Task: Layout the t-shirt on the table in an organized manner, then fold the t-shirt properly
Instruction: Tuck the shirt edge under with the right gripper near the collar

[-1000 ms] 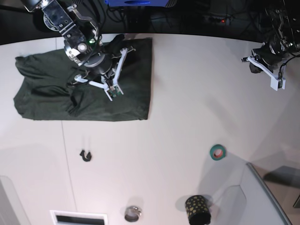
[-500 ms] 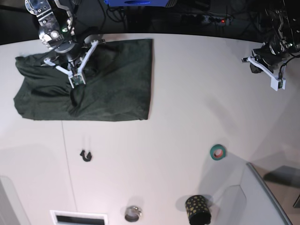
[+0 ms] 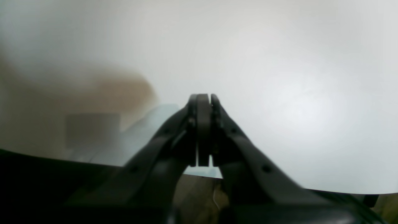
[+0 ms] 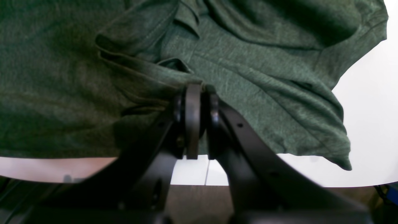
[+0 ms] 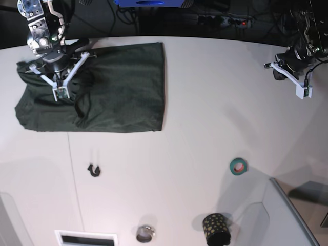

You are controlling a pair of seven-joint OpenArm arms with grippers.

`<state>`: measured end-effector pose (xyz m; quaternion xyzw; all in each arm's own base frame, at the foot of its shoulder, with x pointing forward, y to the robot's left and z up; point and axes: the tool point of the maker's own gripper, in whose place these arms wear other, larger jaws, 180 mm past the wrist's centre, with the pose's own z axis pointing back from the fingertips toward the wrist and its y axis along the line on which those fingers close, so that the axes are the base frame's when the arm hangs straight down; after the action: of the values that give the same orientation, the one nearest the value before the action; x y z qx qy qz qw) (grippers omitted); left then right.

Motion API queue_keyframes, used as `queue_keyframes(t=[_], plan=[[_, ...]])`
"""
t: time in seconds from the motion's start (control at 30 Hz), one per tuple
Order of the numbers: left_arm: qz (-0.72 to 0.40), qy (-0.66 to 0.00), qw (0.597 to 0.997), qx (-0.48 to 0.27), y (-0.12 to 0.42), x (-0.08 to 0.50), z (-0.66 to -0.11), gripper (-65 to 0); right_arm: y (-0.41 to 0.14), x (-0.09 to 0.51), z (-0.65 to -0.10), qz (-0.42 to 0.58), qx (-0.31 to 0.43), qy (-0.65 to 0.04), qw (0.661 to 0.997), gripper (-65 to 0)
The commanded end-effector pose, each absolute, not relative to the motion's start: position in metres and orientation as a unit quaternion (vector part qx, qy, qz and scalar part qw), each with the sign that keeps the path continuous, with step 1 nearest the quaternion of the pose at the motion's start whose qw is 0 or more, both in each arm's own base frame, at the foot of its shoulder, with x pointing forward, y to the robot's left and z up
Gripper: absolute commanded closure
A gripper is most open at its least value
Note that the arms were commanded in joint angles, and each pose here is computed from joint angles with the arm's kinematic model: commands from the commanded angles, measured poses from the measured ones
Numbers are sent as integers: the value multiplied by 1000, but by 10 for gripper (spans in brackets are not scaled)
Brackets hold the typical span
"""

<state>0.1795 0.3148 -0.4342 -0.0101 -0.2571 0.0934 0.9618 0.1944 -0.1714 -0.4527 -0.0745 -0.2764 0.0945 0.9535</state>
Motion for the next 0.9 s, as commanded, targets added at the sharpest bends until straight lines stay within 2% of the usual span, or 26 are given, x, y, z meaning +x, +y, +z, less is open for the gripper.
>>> queue_keyframes(t=[0.0,0.07,0.13,0.17,0.2,0.33,0.53,0.7,0.8,0.87], plan=[[89,-273,958,-3,321,187,-425,0,-174,200,-447,93,-80,-290,949,-68],[89,-273,958,-3,321,187,-425,0,-173,198,-448,91,-78,-288,950,-180],[89,-273,958,-3,321,187,-425,0,-171,195,-450,84,-76,-278,954,-326],[89,-273,958,-3,321,187,-425,0,-171,195,-451,83,-76,-277,954,-378],[89,-273,958,-3,321,187,-425,0,-171,196,-450,83,-76,-280,954,-392],[89,-273,958,-3,321,187,-425,0,-169,212,-439,82,-75,-302,947,-362],[89,-272,958,-3,321,186,-426,0,-158,268,-388,80,-69,-386,916,-365],[90,-271,958,-4,320,185,-426,0,-162,296,-412,63,-75,-349,932,-363],[90,-270,959,-4,320,184,-426,0,-150,294,-401,73,-64,-365,926,-359],[90,-269,959,-4,321,183,-427,0,-132,288,-390,95,-47,-383,918,-302]])
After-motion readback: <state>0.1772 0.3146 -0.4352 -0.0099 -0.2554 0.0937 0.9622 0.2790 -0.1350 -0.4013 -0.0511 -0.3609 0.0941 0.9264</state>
